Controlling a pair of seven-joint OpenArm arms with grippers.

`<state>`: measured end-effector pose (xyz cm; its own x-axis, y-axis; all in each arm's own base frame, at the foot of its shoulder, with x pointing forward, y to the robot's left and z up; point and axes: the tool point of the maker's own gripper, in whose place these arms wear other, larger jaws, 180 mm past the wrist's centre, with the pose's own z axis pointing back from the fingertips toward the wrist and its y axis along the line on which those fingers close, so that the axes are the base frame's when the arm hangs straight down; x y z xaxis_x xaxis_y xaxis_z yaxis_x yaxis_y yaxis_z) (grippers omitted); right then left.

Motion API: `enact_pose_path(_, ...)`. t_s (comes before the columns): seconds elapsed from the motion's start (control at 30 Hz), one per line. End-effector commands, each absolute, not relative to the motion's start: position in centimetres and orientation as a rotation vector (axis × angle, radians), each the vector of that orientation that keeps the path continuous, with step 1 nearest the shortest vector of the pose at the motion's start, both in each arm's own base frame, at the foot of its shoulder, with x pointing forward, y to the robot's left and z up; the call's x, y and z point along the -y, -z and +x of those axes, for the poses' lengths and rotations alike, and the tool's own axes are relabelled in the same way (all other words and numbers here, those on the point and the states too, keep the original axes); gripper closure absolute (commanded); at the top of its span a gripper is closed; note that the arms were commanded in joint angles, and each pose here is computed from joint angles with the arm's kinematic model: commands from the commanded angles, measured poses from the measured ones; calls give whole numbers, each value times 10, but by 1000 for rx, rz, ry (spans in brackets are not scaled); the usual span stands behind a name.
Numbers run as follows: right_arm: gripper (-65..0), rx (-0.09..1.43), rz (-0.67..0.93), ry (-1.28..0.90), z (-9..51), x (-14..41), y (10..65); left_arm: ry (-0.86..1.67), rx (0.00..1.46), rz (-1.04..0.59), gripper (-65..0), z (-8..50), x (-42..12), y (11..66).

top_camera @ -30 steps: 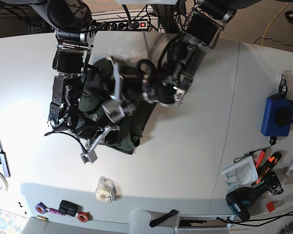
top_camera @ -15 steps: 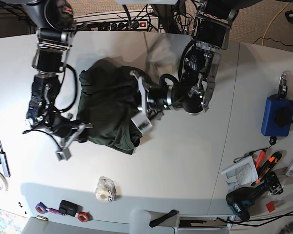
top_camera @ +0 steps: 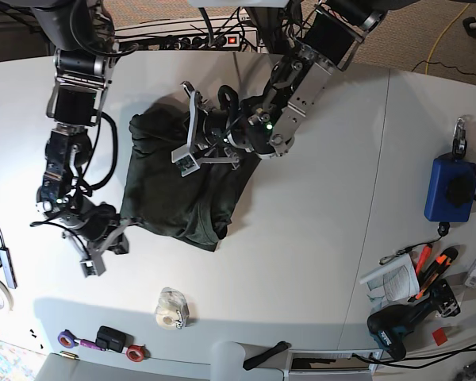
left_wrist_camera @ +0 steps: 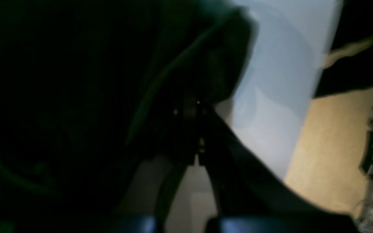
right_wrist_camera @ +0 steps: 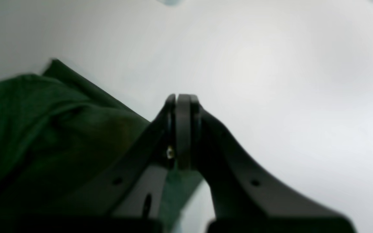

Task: Layout the t-shirt on the table in an organized manner, then fold the t-shirt properly
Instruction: 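Fold the held edge with the left gripper over toward the right gripper, then pull the bundle with both grippers to flatten it into a square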

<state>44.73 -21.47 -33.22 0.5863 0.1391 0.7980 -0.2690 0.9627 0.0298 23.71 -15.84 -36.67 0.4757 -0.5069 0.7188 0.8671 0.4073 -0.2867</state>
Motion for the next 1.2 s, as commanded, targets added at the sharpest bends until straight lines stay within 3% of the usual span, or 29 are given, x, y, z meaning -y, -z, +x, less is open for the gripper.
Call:
enact_pose_path(0.0,0,989,171,-241,461,211,313,933,640,-719,0,245,166,352)
enact_pose_path(0.13,0,972,223,-207,461,198,336,914,645,-636,0,254,158,359)
enact_pose_path(0.53,0,651,240,-180,421,218,398,824,739,-272,0,301,112,376)
enact_pose_path(0.87,0,492,371,-109,365,252,408,773,805,-123,0,325,60,386)
enact_pose_path(1.17,0,415,519,-68,321,236,426,725,882,-54,0,341,42,379)
